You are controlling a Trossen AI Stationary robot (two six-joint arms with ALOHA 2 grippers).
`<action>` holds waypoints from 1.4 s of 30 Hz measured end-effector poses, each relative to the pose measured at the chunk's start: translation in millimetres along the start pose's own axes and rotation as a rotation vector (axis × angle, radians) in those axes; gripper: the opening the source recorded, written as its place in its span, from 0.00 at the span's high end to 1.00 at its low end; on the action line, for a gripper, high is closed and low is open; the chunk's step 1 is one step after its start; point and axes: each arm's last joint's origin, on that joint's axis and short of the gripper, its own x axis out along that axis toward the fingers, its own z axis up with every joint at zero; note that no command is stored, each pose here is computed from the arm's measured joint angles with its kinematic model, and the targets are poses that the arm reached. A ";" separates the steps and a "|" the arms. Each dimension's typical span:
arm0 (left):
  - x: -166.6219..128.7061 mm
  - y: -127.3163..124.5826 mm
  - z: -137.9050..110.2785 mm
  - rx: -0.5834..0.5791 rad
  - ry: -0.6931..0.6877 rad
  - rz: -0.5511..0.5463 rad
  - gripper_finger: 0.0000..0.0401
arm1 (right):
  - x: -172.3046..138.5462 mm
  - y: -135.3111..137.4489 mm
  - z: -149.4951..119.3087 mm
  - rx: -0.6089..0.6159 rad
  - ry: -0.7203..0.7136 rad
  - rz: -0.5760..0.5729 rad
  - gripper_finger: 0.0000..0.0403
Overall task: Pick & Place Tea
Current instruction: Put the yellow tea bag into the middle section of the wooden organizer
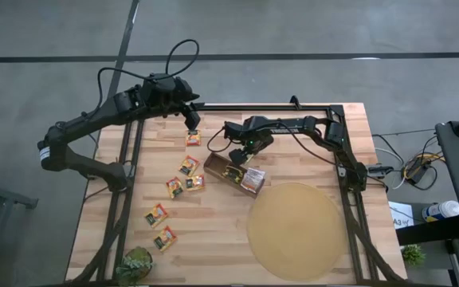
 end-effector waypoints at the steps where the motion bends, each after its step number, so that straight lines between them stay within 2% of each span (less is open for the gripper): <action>1: 0.0 0.0 -0.1 0.000 0.001 -0.001 0.62 | -0.4 -0.3 0.3 -0.007 0.001 0.004 0.28; 8: -0.6 0.1 -0.2 -0.013 0.001 -0.001 0.62 | 11.8 1.2 -1.4 0.000 0.014 0.153 0.27; 17: -9.8 1.7 1.2 -0.024 -0.021 -0.003 0.62 | 20.5 -1.2 -4.9 -0.015 0.019 0.152 0.32; 21: -12.7 2.2 1.7 -0.026 -0.029 -0.003 0.62 | 21.1 -1.2 -4.5 -0.012 0.016 0.155 0.46; 23: -13.6 2.4 1.8 -0.027 -0.031 -0.003 0.62 | 21.8 -1.0 -4.1 -0.014 0.011 0.159 0.59; 27: -16.5 2.9 2.2 -0.029 -0.039 -0.003 0.62 | 23.2 -0.8 -4.1 -0.016 0.006 0.165 0.90; 28: -16.7 2.9 2.3 -0.029 -0.040 -0.003 0.62 | 23.4 -0.7 -3.9 -0.016 0.005 0.167 0.93; 32: -18.0 3.1 2.4 -0.030 -0.043 -0.004 0.62 | 23.2 -0.1 -3.8 -0.016 -0.001 0.167 0.98; 42: -24.6 4.3 3.5 -0.033 -0.062 -0.004 0.62 | 4.5 -3.5 -5.0 -0.020 -0.057 0.150 0.98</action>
